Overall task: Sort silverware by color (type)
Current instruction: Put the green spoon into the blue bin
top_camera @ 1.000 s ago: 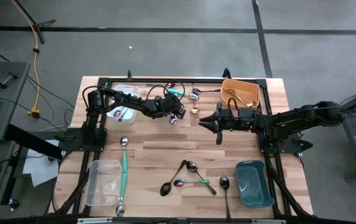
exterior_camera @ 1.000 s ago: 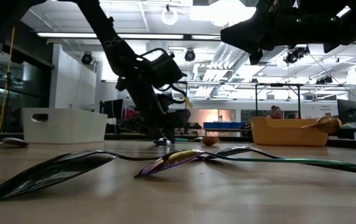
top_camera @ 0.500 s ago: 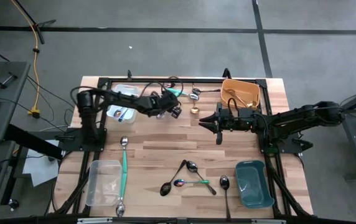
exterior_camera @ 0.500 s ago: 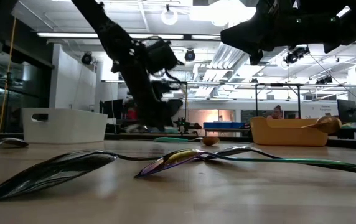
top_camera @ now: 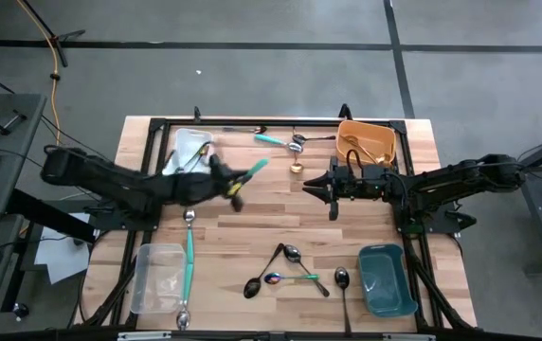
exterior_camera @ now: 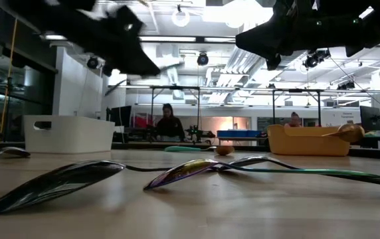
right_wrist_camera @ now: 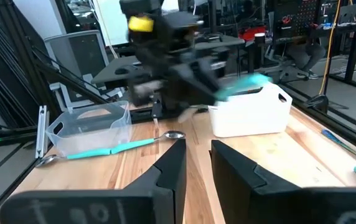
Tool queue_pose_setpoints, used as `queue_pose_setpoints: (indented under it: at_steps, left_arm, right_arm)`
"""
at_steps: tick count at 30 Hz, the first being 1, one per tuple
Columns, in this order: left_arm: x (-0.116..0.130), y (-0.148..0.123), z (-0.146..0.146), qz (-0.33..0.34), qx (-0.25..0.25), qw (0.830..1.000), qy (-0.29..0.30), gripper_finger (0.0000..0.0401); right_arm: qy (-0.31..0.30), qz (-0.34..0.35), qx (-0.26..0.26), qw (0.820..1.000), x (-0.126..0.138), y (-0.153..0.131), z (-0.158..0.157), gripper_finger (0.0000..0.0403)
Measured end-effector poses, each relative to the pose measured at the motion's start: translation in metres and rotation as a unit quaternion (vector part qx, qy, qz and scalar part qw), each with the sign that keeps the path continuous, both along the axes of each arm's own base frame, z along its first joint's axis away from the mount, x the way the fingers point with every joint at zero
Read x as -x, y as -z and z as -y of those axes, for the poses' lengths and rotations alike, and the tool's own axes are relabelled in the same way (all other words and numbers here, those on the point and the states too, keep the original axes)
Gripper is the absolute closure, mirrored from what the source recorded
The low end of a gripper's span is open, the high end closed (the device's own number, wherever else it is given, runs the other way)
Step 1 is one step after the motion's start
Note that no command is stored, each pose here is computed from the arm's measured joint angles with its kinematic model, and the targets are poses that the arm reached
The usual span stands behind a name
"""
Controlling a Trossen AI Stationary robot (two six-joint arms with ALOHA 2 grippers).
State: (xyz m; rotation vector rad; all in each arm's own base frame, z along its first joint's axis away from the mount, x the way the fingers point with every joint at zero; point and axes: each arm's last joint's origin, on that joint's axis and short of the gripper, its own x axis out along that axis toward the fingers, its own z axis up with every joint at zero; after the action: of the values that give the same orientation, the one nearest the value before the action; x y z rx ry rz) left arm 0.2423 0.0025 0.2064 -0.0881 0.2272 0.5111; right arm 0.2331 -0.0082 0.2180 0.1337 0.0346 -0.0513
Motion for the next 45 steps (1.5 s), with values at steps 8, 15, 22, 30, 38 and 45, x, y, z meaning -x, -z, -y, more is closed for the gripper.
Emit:
queue_pose_setpoints:
  at_steps: [8,15,22,30,38,45]
  left_arm:
    - [0.056,0.009,0.019,0.189,-0.04,0.976,0.103,0.036]
    - [0.061,0.004,0.02,0.209,-0.065,0.969,0.117,0.036]
    - [0.06,0.004,0.02,0.208,-0.072,0.967,0.129,0.036]
    - [0.06,0.004,0.02,0.209,-0.072,0.967,0.129,0.036]
    - [0.06,0.004,0.02,0.209,-0.072,0.967,0.13,0.036]
    - [0.06,0.004,0.02,0.207,-0.077,0.967,0.13,0.036]
  right_arm:
    - [0.0,0.008,0.001,1.0,0.0,-0.002,0.0,0.0334]
    - [0.0,0.022,0.002,1.0,0.0,-0.004,0.0,0.0334]
    - [0.0,0.022,0.002,1.0,0.0,-0.004,0.0,0.0334]
    - [0.0,0.021,0.002,1.0,0.0,-0.004,0.0,0.0334]
    - [0.0,0.023,0.002,1.0,0.0,-0.004,0.0,0.0334]
    - [0.0,0.023,0.002,1.0,0.0,-0.004,0.0,0.0334]
